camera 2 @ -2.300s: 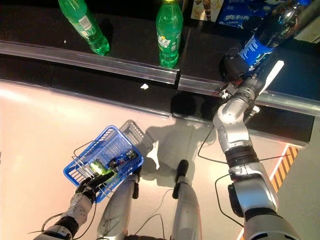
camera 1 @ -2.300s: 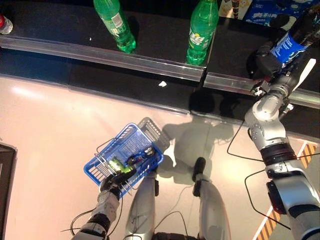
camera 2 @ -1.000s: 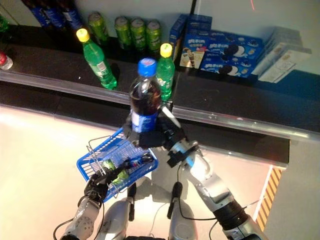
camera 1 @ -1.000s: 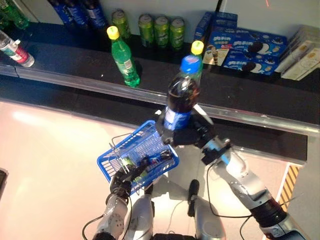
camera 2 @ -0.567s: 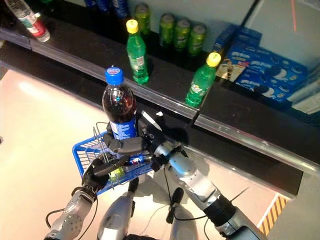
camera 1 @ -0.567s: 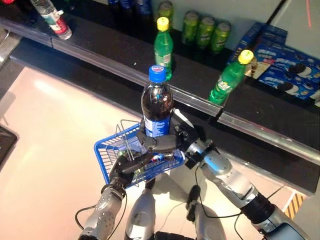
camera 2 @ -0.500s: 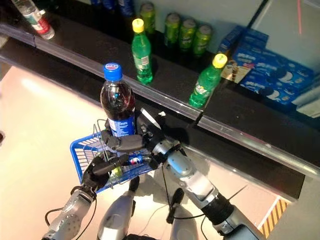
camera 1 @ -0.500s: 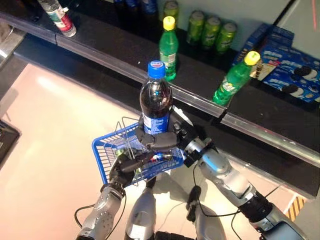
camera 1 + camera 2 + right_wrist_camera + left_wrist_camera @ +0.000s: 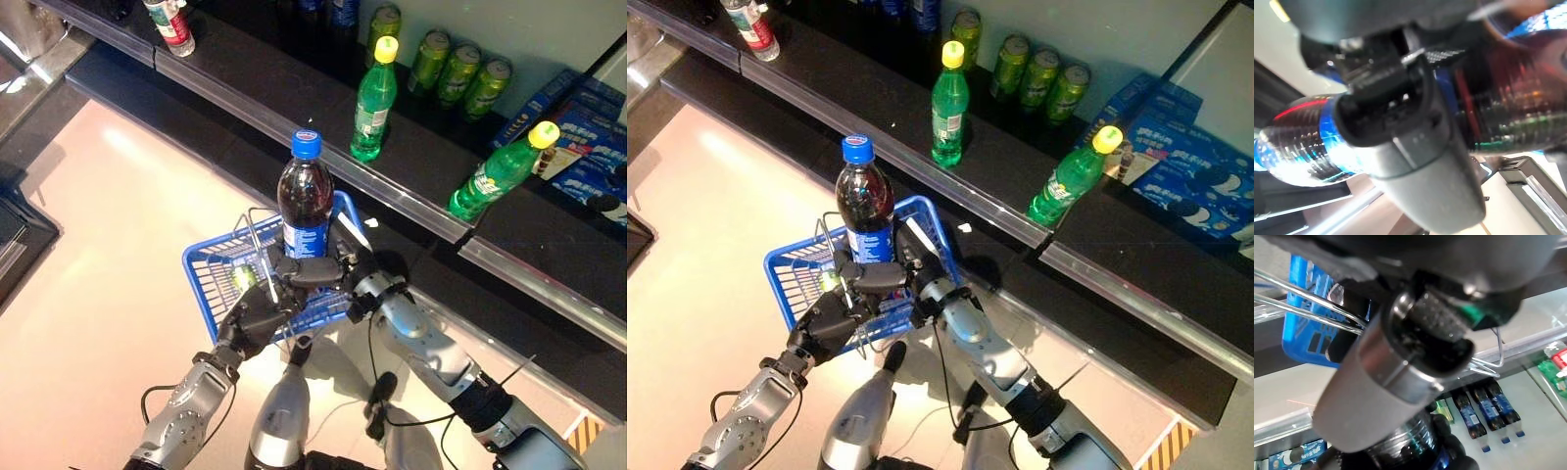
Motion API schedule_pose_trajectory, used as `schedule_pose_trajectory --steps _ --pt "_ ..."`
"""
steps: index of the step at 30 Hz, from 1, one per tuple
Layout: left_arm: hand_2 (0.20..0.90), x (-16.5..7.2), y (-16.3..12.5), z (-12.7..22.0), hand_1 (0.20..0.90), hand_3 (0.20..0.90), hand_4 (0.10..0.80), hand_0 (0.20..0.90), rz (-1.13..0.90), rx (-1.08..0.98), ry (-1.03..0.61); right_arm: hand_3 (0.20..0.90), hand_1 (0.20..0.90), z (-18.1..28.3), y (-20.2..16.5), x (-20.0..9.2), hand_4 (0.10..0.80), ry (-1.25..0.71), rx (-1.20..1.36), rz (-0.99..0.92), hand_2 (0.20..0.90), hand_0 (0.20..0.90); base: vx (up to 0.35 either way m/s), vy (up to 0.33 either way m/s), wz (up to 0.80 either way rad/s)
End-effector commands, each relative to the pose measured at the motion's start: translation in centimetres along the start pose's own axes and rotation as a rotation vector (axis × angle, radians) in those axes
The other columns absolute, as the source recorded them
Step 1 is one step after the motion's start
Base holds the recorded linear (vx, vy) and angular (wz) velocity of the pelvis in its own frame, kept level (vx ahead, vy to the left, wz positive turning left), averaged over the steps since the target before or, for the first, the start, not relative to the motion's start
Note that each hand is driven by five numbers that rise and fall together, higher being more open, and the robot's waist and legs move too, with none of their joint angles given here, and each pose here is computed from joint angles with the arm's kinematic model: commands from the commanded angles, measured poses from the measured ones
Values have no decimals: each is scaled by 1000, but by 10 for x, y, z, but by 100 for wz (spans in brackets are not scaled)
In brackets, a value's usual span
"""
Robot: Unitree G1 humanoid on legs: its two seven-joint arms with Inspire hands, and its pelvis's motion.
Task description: Pick up the drink and place into the basket.
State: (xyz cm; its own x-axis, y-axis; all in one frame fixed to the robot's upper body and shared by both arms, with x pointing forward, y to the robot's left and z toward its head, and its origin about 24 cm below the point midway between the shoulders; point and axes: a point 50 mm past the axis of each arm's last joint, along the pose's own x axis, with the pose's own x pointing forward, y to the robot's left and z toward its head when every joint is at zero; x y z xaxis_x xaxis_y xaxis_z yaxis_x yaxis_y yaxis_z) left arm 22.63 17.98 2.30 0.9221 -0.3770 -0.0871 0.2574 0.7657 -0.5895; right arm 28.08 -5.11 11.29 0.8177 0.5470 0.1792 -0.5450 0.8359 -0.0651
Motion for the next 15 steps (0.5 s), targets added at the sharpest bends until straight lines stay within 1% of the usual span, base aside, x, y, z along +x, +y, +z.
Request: schedule_pose_trajectory --steps 1,5,11,15 --pt "300 -8 -131 96 300 200 100 300 -889 49 -567 200 300 22 35 15 100 -184 23 104 300 300 0 0 0" --pt "300 -12 -127 100 300 200 100 300 -905 66 -572 200 300 -1 19 14 100 -113 30 -2 300 300 -12 -10 7" --pt "300 -17 -125 101 300 200 100 300 -972 80 -550 200 300 -16 1 12 100 -69 38 -121 300 300 -3 -16 12" --pt "300 -19 -127 103 300 200 100 300 -1030 84 -540 200 300 -32 -11 10 100 -1 16 -188 300 300 -5 -7 6"
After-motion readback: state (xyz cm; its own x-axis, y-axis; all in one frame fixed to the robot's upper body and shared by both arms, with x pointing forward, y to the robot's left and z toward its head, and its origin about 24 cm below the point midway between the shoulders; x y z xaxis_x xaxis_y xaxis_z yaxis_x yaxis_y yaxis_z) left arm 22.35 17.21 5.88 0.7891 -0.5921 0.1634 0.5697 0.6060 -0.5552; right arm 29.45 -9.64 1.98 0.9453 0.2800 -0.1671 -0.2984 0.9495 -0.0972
